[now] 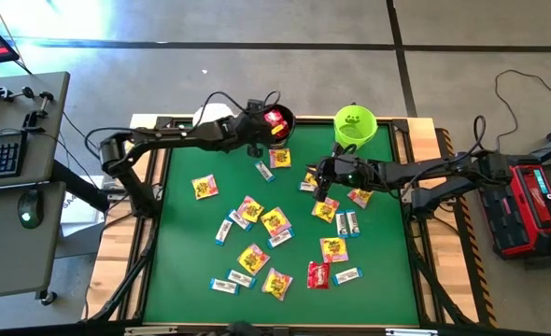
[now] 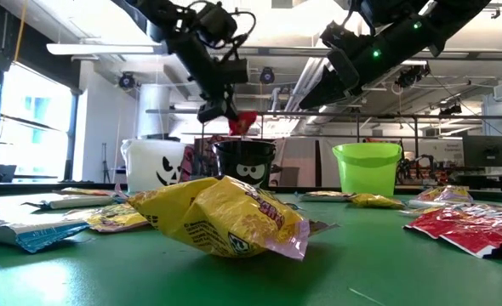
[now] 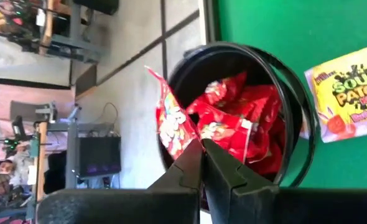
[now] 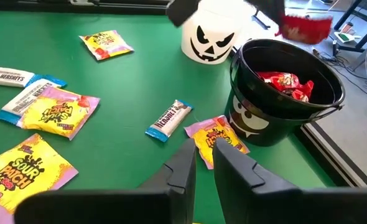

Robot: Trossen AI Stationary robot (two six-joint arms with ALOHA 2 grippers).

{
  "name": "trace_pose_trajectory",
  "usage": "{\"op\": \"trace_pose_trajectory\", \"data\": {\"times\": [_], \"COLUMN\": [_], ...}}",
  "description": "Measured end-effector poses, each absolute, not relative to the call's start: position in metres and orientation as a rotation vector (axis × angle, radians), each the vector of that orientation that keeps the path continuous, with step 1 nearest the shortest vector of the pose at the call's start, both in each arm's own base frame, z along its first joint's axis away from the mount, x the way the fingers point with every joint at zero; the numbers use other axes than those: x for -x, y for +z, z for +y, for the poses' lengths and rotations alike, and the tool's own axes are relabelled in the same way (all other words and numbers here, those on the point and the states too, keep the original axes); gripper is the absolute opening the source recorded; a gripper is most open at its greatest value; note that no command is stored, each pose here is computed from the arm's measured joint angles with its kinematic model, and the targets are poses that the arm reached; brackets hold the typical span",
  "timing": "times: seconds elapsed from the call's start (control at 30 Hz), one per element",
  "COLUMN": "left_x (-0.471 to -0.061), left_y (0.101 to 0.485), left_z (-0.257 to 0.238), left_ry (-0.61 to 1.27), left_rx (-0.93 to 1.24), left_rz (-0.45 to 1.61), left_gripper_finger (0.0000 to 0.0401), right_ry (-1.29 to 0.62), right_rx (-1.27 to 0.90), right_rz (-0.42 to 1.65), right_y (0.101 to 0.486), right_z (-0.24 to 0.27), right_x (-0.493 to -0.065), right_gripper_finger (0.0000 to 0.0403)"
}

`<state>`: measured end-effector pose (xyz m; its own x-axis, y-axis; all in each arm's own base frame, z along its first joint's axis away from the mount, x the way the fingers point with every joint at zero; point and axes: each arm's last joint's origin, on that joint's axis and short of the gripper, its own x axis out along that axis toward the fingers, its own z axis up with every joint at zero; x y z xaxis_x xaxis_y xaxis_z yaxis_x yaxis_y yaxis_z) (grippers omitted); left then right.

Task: Sort candy by brand, put in halloween buckets
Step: Put the red candy into the black bucket

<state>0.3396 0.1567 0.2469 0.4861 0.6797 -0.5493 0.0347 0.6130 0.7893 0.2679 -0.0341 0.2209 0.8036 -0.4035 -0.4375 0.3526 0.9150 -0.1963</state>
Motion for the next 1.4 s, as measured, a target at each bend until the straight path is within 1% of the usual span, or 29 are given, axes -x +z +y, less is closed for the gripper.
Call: {"op": "trace_pose_trajectory", "data": {"times": [0.27, 0.37, 0.53, 0.9, 1.07, 1.3, 1.4], "left_x": [-0.339, -0.34, -0.339, -0.335, -0.333, -0.333, -0.334], "left_y": [0.237, 0.237, 0.236, 0.234, 0.232, 0.232, 0.233], "left_z": [0.16, 0.16, 0.161, 0.171, 0.172, 0.172, 0.172], "left_ry": [0.423, 0.424, 0.369, 0.361, 0.295, 0.289, 0.303], "left_rx": [-0.834, -0.822, -0.778, -0.735, -0.705, -0.698, -0.685], "left_rz": [1.052, 1.041, 1.016, 1.006, 0.994, 0.988, 0.972], "left_gripper_finger": [0.0, 0.0, 0.0, 0.0, 0.0, 0.0, 0.0006], "right_ry": [-0.406, -0.405, -0.405, -0.408, -0.408, -0.41, -0.412], "right_rx": [0.109, 0.11, 0.11, 0.1, 0.099, 0.091, 0.083], "right_rz": [0.493, 0.493, 0.492, 0.49, 0.49, 0.488, 0.485], "right_y": [0.221, 0.221, 0.221, 0.221, 0.221, 0.221, 0.221], "right_z": [-0.034, -0.034, -0.034, -0.034, -0.034, -0.034, -0.034], "right_x": [-0.268, -0.268, -0.268, -0.268, -0.268, -0.268, -0.268], "right_gripper_finger": [0.0046, 0.0046, 0.0046, 0.0046, 0.0046, 0.0046, 0.0046]}}
